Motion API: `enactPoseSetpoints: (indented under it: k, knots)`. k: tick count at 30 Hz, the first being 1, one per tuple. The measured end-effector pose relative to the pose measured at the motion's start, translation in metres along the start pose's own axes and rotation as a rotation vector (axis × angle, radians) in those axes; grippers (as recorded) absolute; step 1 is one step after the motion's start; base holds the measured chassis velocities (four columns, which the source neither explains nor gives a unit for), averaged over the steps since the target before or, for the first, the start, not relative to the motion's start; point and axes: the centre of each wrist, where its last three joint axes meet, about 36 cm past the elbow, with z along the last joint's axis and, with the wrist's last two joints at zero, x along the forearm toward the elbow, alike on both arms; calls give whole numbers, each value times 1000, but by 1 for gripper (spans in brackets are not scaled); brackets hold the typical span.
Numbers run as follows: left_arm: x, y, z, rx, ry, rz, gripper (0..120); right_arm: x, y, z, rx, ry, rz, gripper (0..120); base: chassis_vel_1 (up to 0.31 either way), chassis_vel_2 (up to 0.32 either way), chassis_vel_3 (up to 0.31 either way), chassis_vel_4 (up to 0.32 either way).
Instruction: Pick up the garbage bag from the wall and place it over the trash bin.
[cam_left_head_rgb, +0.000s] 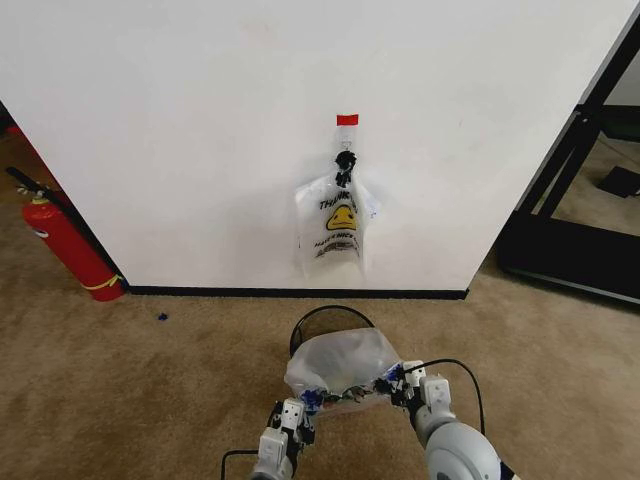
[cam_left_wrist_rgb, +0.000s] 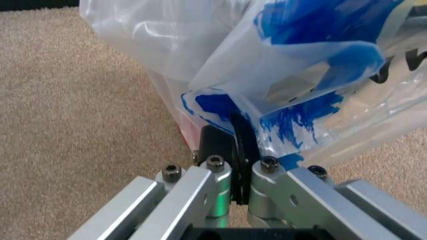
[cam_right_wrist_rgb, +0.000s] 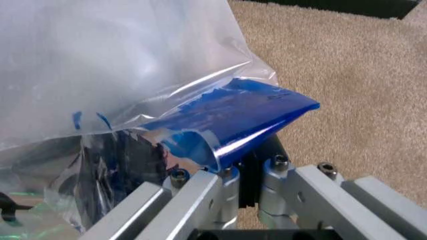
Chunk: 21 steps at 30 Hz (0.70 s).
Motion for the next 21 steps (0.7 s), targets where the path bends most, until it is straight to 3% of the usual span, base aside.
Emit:
enactPoseSetpoints:
  k: [11,14,16,21]
  knots:
    - [2,-4,3,1,-7,11,0,-2,-1,1,8,-17,9,0,0,0,0,0]
    - [9,-4,3,0,-14,17,15,3,0,5,17,-18,7,3,0,0,0,0]
    - [11,-4,2,-1,-18,19,16,4,0,5,18,-20,7,4,0,0,0,0]
    - [26,-2,-4,-18,-41,32,38,19,-5,9,41,-44,4,26,0,0,0,0]
